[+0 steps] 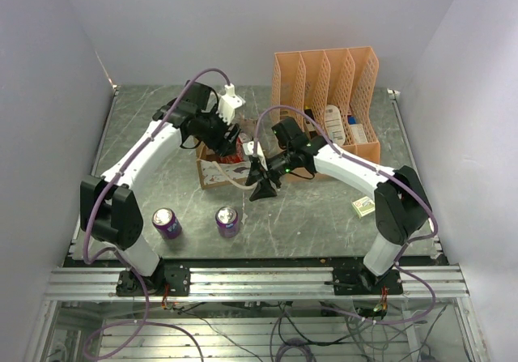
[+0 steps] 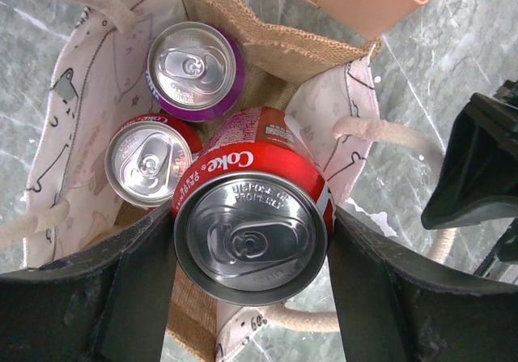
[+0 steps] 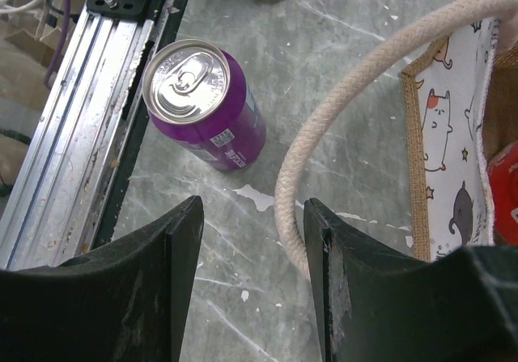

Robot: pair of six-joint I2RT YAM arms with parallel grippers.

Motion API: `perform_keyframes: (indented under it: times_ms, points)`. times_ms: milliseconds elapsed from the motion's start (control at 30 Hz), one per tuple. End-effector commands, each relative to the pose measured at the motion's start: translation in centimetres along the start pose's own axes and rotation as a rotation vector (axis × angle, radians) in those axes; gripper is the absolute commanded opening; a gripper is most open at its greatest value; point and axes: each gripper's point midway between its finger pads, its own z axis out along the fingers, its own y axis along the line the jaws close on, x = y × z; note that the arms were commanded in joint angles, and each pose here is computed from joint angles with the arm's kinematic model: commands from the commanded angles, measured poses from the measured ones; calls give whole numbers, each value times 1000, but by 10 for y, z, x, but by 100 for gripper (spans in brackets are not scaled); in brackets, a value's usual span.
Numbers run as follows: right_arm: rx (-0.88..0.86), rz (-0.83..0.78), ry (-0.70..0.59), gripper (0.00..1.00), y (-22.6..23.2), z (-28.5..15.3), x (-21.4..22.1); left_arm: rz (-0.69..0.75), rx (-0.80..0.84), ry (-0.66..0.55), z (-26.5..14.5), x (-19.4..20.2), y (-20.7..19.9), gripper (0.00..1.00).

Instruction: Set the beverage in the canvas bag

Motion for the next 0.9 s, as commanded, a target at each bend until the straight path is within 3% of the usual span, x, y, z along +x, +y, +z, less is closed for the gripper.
perform_keyframes:
  times_ms: [0,867]
  points:
    - [-7,4,-32,52,10,-5,-7,80,19,-100,-1,-33,-1,7]
    - [75,-2,-47,51,5,-9,1,191,17,-37,25,-30,7,7]
